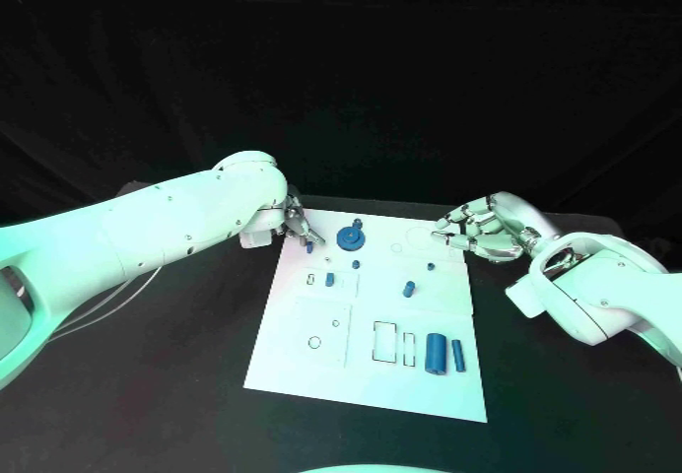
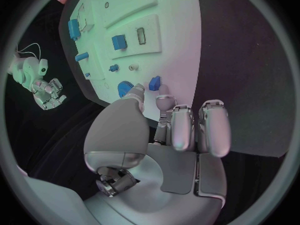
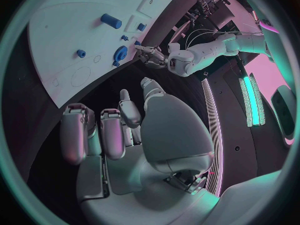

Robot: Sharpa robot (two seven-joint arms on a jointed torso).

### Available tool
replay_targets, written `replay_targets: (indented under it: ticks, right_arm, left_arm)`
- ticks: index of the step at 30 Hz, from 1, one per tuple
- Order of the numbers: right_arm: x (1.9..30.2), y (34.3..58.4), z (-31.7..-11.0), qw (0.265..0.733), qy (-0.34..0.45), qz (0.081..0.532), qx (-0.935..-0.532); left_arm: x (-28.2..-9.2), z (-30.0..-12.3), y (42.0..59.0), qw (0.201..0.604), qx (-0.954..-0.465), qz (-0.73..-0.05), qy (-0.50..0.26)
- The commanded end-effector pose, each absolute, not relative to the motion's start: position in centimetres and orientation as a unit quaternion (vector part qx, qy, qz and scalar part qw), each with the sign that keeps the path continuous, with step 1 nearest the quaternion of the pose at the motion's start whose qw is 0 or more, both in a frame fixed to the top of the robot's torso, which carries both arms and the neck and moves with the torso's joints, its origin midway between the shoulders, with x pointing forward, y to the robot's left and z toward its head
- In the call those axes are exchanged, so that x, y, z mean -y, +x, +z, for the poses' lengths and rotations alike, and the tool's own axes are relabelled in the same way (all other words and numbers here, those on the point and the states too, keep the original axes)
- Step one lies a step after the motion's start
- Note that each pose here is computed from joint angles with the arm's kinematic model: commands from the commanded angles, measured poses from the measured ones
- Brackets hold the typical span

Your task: Assemble the parts on the task board

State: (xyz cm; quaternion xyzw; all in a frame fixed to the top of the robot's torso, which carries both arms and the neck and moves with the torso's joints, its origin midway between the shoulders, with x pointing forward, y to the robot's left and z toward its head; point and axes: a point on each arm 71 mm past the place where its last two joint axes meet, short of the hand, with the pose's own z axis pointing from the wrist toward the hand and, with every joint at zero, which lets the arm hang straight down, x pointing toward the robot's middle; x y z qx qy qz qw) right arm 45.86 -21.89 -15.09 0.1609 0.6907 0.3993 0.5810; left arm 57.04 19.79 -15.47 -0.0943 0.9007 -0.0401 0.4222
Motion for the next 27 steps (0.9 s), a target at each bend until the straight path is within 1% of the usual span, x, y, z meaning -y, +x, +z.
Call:
replay_targets:
  ticks: [1,17,27]
  right_arm:
    - [21.8,45.84,-15.12,0.58,0.156,0.402,-0.691]
    - [21.8,45.86,-15.24,0.579,0.157,0.401,-0.692]
    - [21.88,45.89,-15.25,0.58,0.159,0.399,-0.692]
  left_arm:
    - [-19.62,-15.56,56.93,0.413,-0.906,-0.043,-0.085]
    - [-19.62,-15.6,56.89,0.411,-0.907,-0.043,-0.084]
    - [-19.31,-15.69,56.68,0.4,-0.91,-0.058,-0.093]
